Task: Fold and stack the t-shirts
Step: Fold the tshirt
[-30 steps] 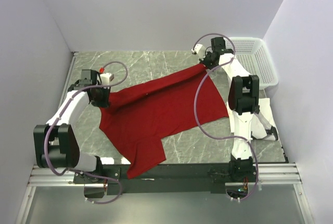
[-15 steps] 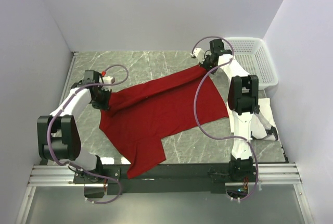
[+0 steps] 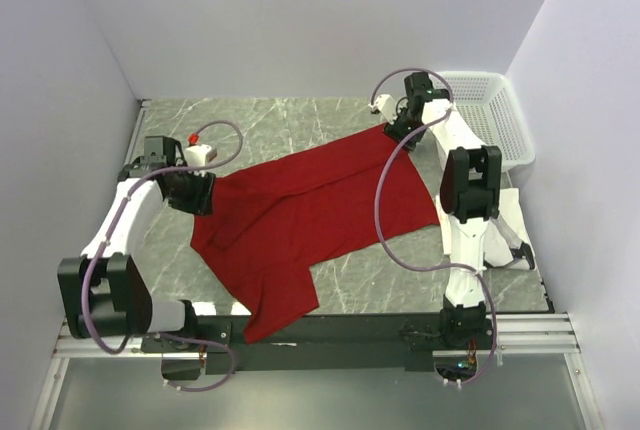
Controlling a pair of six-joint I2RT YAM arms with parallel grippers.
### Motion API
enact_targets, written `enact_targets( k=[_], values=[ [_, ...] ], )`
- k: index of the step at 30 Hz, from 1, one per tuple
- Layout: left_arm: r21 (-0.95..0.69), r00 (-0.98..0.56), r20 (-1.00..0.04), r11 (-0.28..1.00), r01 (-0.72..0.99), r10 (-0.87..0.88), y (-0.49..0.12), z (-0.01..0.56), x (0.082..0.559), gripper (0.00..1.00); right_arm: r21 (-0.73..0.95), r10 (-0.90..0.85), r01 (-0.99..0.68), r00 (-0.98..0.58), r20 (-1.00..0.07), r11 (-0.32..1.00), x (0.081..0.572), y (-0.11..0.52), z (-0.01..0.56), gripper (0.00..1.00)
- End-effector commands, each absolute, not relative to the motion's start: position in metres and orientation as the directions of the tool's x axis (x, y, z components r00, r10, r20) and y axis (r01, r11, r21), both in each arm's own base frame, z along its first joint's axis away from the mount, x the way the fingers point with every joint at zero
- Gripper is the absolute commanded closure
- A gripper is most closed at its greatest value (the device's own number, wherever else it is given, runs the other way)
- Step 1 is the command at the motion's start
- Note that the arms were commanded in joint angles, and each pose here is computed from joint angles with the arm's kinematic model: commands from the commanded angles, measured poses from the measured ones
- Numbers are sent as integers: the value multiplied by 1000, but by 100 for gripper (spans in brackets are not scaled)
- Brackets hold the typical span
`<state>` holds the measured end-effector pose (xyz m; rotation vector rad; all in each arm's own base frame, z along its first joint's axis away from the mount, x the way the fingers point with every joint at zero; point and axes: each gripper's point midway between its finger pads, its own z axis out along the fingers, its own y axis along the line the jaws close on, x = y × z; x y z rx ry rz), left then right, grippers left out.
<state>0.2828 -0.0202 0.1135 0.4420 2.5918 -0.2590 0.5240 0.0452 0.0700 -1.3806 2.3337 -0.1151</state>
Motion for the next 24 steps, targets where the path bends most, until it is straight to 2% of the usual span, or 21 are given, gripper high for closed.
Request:
enact_targets(
  k=[1, 5, 8, 15, 20, 22, 23, 24],
  values=[
    [-154, -868, -469, 953, 261, 162, -14, 101, 295, 51, -284, -841, -802, -442, -312, 526, 497, 52, 116, 48],
    [-179, -896, -432, 964, 195, 101, -7, 83, 311, 60, -187, -848, -833, -480, -225, 521, 458, 61, 85, 62],
    [-196, -916, -396, 969, 152, 64, -2, 66, 321, 66, -144, -836, -827, -518, -179, 543, 439, 60, 63, 67],
    [-140, -954, -299, 989, 57, 13, 28, 24, 334, 78, -88, -814, -810, -571, -112, 580, 406, 56, 28, 71],
    [-109, -968, -249, 994, -4, -31, 58, -1, 346, 82, -8, -824, -825, -563, -59, 565, 362, 75, 12, 72],
    [-97, -959, -280, 995, -11, -38, 72, 6, 365, 82, 23, -834, -836, -548, -66, 548, 346, 90, 13, 72],
    [-100, -965, -260, 995, -13, -39, 74, 3, 366, 82, 56, -833, -835, -550, -53, 547, 332, 94, 10, 72],
    [-93, -956, -293, 996, -6, -33, 80, 13, 380, 83, 81, -836, -837, -546, -48, 542, 322, 98, 13, 72]
  ],
)
